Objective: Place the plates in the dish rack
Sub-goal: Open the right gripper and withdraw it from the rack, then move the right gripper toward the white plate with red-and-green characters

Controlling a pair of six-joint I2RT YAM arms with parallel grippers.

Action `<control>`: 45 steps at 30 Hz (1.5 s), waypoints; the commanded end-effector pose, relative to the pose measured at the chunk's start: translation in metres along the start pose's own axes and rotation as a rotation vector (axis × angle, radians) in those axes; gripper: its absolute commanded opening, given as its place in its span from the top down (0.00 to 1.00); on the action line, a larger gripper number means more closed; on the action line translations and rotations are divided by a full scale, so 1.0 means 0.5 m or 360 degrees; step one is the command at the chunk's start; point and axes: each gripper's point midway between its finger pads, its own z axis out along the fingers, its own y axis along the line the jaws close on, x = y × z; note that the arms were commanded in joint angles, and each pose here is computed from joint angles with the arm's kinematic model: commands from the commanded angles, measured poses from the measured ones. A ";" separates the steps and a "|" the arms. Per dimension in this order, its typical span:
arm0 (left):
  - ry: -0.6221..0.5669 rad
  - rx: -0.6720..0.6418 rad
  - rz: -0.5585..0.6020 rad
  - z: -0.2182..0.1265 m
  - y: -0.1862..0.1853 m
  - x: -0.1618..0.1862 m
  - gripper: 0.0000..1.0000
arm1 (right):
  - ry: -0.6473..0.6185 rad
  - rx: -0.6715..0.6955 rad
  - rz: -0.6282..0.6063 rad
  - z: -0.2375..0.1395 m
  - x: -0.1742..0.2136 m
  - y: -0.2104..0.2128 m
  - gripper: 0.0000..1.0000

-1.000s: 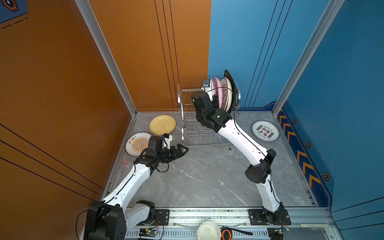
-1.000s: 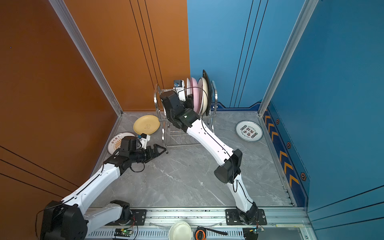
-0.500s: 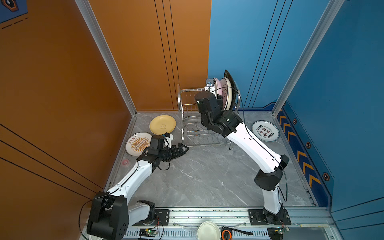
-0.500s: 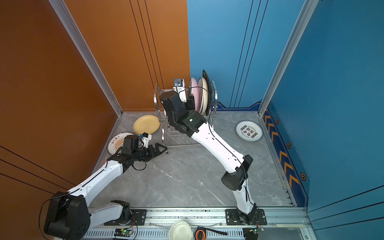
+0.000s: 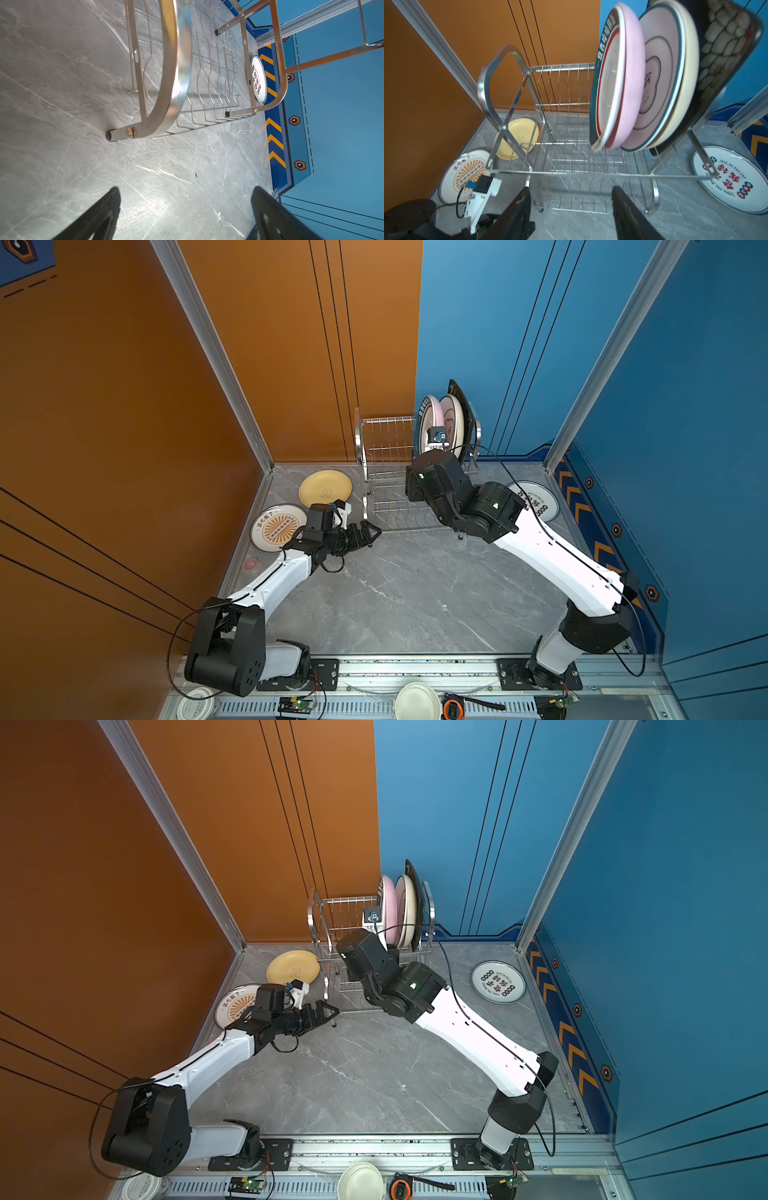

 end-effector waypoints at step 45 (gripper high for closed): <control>-0.0141 -0.0170 0.0313 0.107 -0.030 -0.070 0.02 | 0.0212 0.0073 0.0366 -0.098 0.166 -0.288 0.32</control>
